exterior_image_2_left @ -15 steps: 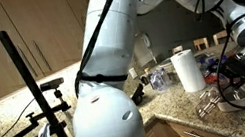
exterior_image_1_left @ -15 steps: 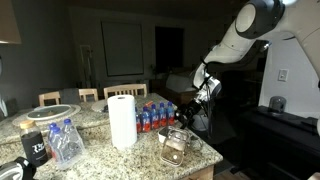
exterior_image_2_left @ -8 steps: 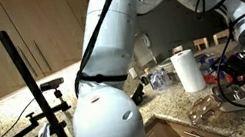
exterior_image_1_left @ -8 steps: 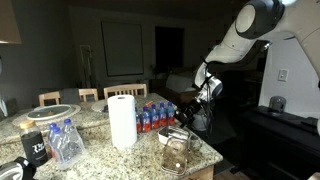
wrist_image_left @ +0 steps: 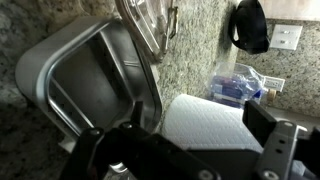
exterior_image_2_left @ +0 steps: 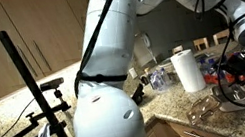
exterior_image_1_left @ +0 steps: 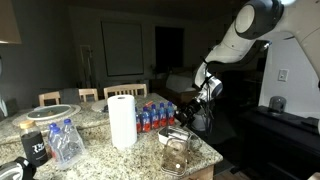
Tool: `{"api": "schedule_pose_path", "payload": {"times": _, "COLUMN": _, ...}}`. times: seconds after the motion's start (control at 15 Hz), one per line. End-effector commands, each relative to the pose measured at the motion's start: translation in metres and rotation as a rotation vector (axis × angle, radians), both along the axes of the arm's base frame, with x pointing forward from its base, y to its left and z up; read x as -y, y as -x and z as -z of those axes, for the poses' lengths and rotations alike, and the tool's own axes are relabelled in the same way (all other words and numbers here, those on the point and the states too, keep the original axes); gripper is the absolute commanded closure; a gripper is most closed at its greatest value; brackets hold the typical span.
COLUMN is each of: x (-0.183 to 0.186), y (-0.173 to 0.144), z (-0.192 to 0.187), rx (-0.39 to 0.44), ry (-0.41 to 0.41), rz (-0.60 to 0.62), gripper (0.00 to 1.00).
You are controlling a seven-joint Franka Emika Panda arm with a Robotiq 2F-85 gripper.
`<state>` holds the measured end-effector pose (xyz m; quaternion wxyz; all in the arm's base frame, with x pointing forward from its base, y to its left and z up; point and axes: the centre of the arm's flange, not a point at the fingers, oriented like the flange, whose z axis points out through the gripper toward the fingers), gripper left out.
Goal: Take the lid off of the bowl
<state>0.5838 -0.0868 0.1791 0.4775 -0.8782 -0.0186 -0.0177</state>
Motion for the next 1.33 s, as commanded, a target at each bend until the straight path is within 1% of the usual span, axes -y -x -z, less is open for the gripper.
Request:
{"api": "schedule_pose_path", "payload": {"times": 0.0, "x": -0.001, "y": 0.004, "z": -0.013, "rx": 0.028, "ry": 0.032, "rz": 0.029, "gripper": 0.0}}
{"api": "schedule_pose_path", "payload": {"times": 0.13, "x": -0.001, "y": 0.004, "z": -0.026, "rx": 0.063, "ry": 0.08, "rz": 0.023, "gripper": 0.0}}
{"api": "schedule_pose_path", "payload": {"times": 0.27, "x": -0.002, "y": 0.003, "z": -0.049, "rx": 0.107, "ry": 0.128, "rz": 0.012, "gripper": 0.0}}
{"api": "schedule_pose_path", "payload": {"times": 0.4, "x": -0.007, "y": 0.004, "z": -0.076, "rx": 0.137, "ry": 0.211, "rz": -0.019, "gripper": 0.0}}
{"api": "schedule_pose_path", "payload": {"times": 0.6, "x": -0.018, "y": 0.013, "z": -0.115, "rx": 0.175, "ry": 0.355, "rz": -0.111, "gripper": 0.0}}
{"api": "schedule_pose_path", "payload": {"times": 0.87, "x": -0.04, "y": 0.042, "z": -0.169, "rx": 0.163, "ry": 0.54, "rz": -0.268, "gripper": 0.0}}
{"api": "schedule_pose_path", "payload": {"times": 1.0, "x": -0.049, "y": 0.063, "z": -0.198, "rx": 0.174, "ry": 0.646, "rz": -0.323, "gripper": 0.0}}
{"api": "schedule_pose_path", "payload": {"times": 1.13, "x": -0.052, "y": 0.084, "z": -0.228, "rx": 0.241, "ry": 0.733, "rz": -0.39, "gripper": 0.0}}
{"api": "schedule_pose_path", "payload": {"times": 1.2, "x": -0.053, "y": 0.093, "z": -0.241, "rx": 0.273, "ry": 0.747, "rz": -0.41, "gripper": 0.0}}
{"api": "schedule_pose_path", "payload": {"times": 1.27, "x": -0.055, "y": 0.104, "z": -0.254, "rx": 0.304, "ry": 0.743, "rz": -0.42, "gripper": 0.0}}
